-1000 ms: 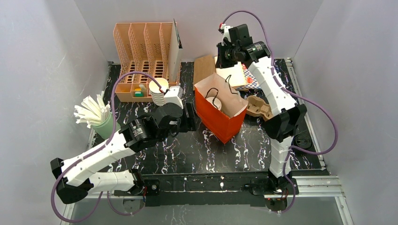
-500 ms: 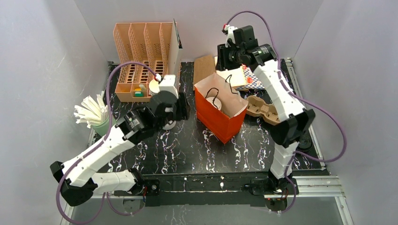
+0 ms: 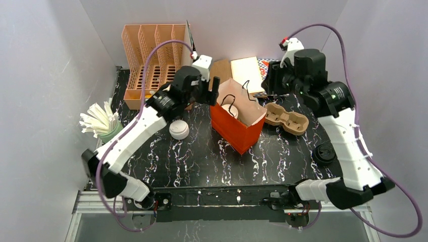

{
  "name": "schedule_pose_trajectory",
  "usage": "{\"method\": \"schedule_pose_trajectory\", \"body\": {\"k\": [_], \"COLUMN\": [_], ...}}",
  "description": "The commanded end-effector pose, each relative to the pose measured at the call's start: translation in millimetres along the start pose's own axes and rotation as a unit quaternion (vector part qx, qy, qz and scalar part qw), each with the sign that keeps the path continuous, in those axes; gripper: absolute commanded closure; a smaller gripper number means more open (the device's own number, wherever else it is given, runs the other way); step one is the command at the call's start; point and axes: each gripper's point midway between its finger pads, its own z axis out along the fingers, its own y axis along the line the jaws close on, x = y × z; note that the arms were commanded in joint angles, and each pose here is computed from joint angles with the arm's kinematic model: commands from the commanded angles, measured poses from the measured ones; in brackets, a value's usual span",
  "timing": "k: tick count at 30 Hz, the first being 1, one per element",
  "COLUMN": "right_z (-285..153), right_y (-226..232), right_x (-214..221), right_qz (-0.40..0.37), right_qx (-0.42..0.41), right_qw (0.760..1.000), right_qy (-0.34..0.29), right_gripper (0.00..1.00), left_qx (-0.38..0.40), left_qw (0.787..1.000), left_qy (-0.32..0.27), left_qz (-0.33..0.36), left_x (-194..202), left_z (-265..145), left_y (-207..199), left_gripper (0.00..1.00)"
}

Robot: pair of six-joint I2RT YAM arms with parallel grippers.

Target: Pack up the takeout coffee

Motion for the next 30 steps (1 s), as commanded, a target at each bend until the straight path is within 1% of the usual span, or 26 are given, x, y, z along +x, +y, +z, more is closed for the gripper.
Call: {"method": "schedule_pose_trajectory", "body": {"k": [1,2,4,7,11,15,19,22,23,25,26,27,28,30], "right_z": [-17,-19,-26,-38,-50,-59,-61,-61,-60,-59,-59,-58,-58,-58], "right_y": [-3,-2,0,-2,-9,-16,-24,-25,-27,-35,-39,-43,-46,-49], "right_x": [13,21,33,46,60,68,69,67,67,68,70,71,72,75], "right_qz": [0.019,0.022,0.024,0.028,0.044,0.046,0.038,0.038,0.038,0.043,0.047,0.050,0.053,0.058], "right_qx": [0.003,-0.002,-0.011,-0.014,0.000,0.016,0.036,0.041,0.047,0.068,0.081,0.091,0.098,0.108], "right_qw": [1.000,1.000,1.000,0.999,0.999,0.998,0.998,0.998,0.998,0.996,0.995,0.994,0.993,0.992], "right_qy": [-0.012,-0.007,-0.003,-0.010,-0.024,-0.032,-0.029,-0.030,-0.031,-0.032,-0.034,-0.034,-0.038,-0.040], "right_gripper": [0.49,0.48,0.43,0.38,0.37,0.38,0.40,0.42,0.42,0.44,0.45,0.45,0.46,0.46], "left_qx": [0.021,0.022,0.024,0.034,0.029,0.032,0.044,0.078,0.084,0.081,0.072,0.063,0.056,0.029], "left_qw": [0.997,0.997,0.996,0.995,0.994,0.991,0.987,0.982,0.980,0.980,0.980,0.981,0.981,0.982], "left_qy": [0.012,0.019,0.034,0.048,0.075,0.094,0.123,0.142,0.147,0.151,0.152,0.149,0.147,0.138], "left_qz": [0.068,0.073,0.080,0.078,0.075,0.085,0.092,0.100,0.100,0.103,0.106,0.110,0.113,0.125], "left_x": [-15,-16,-18,-21,-17,-10,0,10,13,15,16,14,13,8], "left_z": [25,33,46,62,80,91,99,103,104,107,109,109,110,114], "left_y": [-6,-6,-6,-6,2,5,1,-8,-10,-9,-5,-2,1,10], "left_gripper": [0.25,0.25,0.25,0.25,0.31,0.34,0.46,0.58,0.64,0.82,0.92,0.98,1.00,1.00]}}
